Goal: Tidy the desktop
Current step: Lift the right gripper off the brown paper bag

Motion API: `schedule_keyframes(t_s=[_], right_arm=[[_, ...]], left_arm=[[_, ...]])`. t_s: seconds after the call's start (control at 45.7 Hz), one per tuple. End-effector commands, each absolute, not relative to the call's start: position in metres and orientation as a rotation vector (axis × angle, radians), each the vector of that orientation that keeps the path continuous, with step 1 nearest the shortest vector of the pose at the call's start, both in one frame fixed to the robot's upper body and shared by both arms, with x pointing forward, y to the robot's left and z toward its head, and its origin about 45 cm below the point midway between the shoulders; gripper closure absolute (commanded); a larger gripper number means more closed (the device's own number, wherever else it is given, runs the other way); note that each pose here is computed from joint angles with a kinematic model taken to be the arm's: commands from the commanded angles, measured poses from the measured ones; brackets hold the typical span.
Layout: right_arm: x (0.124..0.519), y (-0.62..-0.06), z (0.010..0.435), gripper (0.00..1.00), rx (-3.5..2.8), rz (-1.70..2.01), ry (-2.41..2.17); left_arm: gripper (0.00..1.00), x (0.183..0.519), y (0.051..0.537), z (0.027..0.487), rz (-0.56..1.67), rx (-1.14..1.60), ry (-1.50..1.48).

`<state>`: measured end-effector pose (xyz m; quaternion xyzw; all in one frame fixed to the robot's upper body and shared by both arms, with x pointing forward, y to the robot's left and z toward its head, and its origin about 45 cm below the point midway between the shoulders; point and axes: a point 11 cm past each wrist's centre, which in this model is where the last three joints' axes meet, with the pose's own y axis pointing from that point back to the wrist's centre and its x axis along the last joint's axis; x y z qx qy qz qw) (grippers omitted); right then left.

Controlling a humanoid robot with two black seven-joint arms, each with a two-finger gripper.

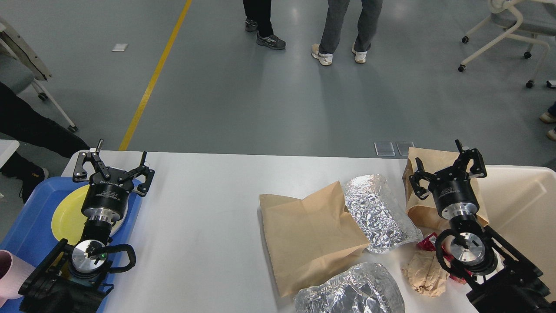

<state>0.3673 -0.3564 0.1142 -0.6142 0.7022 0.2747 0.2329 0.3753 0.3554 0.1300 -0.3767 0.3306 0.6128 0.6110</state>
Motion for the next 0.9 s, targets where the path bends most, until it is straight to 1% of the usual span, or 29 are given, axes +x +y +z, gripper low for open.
schedule_keyframes(t_s=[0.0, 0.307, 0.526, 0.635, 0.766, 0.876], right_arm=[[0.366, -0.354, 0.112, 0.0, -1.689, 0.765, 1.927], [0.364, -0.343, 0.109, 0.0, -1.736, 0.787, 1.906], [0.375, -0.321, 0.124, 0.0, -1.768, 0.782, 1.812], [0.377, -0.321, 0.129, 0.0, -1.788, 0.767, 1.804], [0.376, -0.307, 0.126, 0.0, -1.896, 0.771, 1.796], [0.379, -0.31, 0.127, 0.0, -1.897, 0.76, 1.805]], left_arm=[[0.04, 0.375, 0.355, 0.13, 1.415, -0.869, 0.763], [0.04, 0.375, 0.355, 0.13, 1.415, -0.869, 0.763], [0.04, 0.375, 0.355, 0.13, 1.415, -0.869, 0.763], [0.04, 0.375, 0.355, 0.13, 1.415, -0.869, 0.763], [0.04, 0.375, 0.355, 0.13, 1.415, -0.869, 0.763], [0.04, 0.375, 0.355, 0.13, 1.415, -0.869, 0.763]])
